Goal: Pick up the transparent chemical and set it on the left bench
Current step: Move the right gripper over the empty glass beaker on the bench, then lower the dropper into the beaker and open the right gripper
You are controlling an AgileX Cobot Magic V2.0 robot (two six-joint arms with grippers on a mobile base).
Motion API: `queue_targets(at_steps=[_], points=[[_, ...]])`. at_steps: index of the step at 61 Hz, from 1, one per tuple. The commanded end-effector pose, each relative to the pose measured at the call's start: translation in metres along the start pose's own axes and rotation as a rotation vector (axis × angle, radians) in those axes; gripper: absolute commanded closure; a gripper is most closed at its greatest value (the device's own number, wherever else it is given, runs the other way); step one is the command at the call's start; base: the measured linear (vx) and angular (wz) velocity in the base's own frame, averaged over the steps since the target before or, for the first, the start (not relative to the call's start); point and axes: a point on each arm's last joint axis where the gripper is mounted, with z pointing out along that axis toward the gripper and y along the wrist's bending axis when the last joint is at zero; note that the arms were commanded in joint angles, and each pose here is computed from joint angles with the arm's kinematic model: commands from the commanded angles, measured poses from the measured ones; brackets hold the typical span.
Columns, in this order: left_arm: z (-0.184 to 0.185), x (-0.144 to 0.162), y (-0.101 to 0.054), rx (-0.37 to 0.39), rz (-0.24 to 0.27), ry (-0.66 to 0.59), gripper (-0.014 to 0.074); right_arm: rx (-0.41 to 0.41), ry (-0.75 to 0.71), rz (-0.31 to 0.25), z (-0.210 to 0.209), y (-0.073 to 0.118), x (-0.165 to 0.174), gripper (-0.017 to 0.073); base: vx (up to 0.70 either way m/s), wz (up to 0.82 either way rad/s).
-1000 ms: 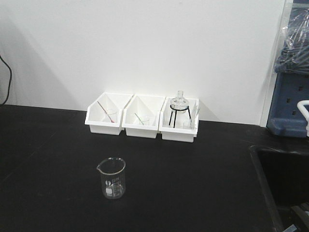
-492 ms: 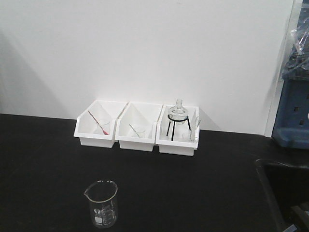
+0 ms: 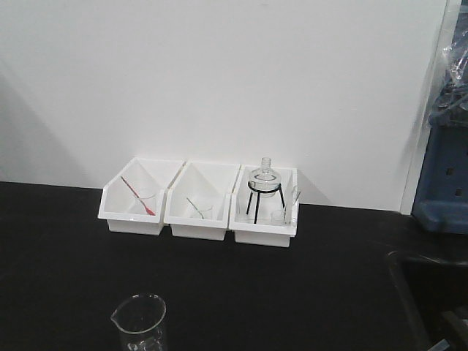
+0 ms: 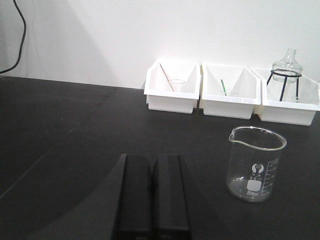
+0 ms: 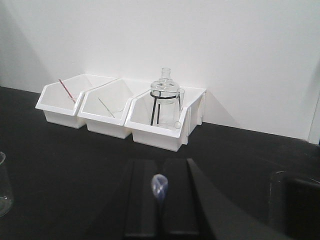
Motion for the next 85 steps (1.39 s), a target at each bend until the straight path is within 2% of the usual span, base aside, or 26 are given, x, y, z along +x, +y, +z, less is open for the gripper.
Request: queue_targets(at_steps=[1, 4, 6, 12, 21, 26, 29, 32, 38, 44, 51, 65, 77, 85], points=[[-0.001, -0.003, 0.000, -0.002, -0.009, -0.081, 0.0597, -0.058, -0.143, -0.010, 0.002, 0.005, -0.022, 0.0564, 0.06, -0.04], [-0.001, -0.003, 0.000, -0.002, -0.009, -0.081, 0.0597, -0.092, -0.176, -0.040, 0.005, 0.008, -0.029, 0.0564, 0.06, -0.04], [-0.001, -0.003, 0.000, -0.002, -0.009, -0.081, 0.0597, -0.140, -0.203, -0.093, 0.010, 0.011, -0.038, 0.0564, 0.05, -0.04], [-0.001, -0.003, 0.000, -0.002, -0.009, -0.081, 0.0597, -0.248, -0.227, -0.127, 0.028, 0.018, -0.060, 0.0562, 0.04, -0.05], [-0.001, -0.003, 0.000, -0.002, -0.009, -0.081, 0.0597, -0.420, -0.192, -0.096, 0.071, 0.040, -0.084, 0.0562, 0.02, -0.06], [-0.001, -0.003, 0.000, -0.002, -0.009, -0.081, 0.0597, -0.495, -0.159, -0.068, 0.102, 0.062, -0.087, 0.0562, 0.01, -0.03], [-0.001, -0.003, 0.000, -0.002, -0.009, -0.081, 0.0597, -0.548, -0.155, -0.074, 0.121, 0.082, -0.089, 0.0562, 0.00, -0.01], [-0.001, -0.003, 0.000, -0.002, -0.009, -0.081, 0.0597, -0.566, -0.160, -0.090, 0.136, 0.094, -0.090, 0.0562, 0.00, 0.00], [-0.001, -0.003, 0.000, -0.002, -0.009, -0.081, 0.0597, -0.625, -0.171, -0.068, 0.171, 0.131, -0.090, 0.0562, 0.00, 0.00], [-0.001, -0.003, 0.000, -0.002, -0.009, -0.081, 0.0597, -0.677, -0.167, -0.082, 0.198, 0.161, -0.083, 0.0562, 0.00, 0.00], [-0.001, -0.003, 0.000, -0.002, -0.009, -0.081, 0.0597, -0.700, -0.165, -0.107, 0.220, 0.183, -0.078, 0.0562, 0.00, 0.00], [-0.001, -0.003, 0.000, -0.002, -0.009, -0.081, 0.0597, -0.744, -0.128, -0.094, 0.239, 0.208, -0.056, 0.0561, 0.00, 0.00], [-0.001, -0.003, 0.000, -0.002, -0.009, -0.081, 0.0597, -0.745, -0.065, -0.086, 0.249, 0.212, -0.030, 0.0536, 0.00, 0.00], [-0.001, -0.003, 0.000, -0.002, -0.009, -0.081, 0.0597, -0.746, -0.021, -0.033, 0.253, 0.213, -0.021, 0.0443, 0.00, 0.00]])
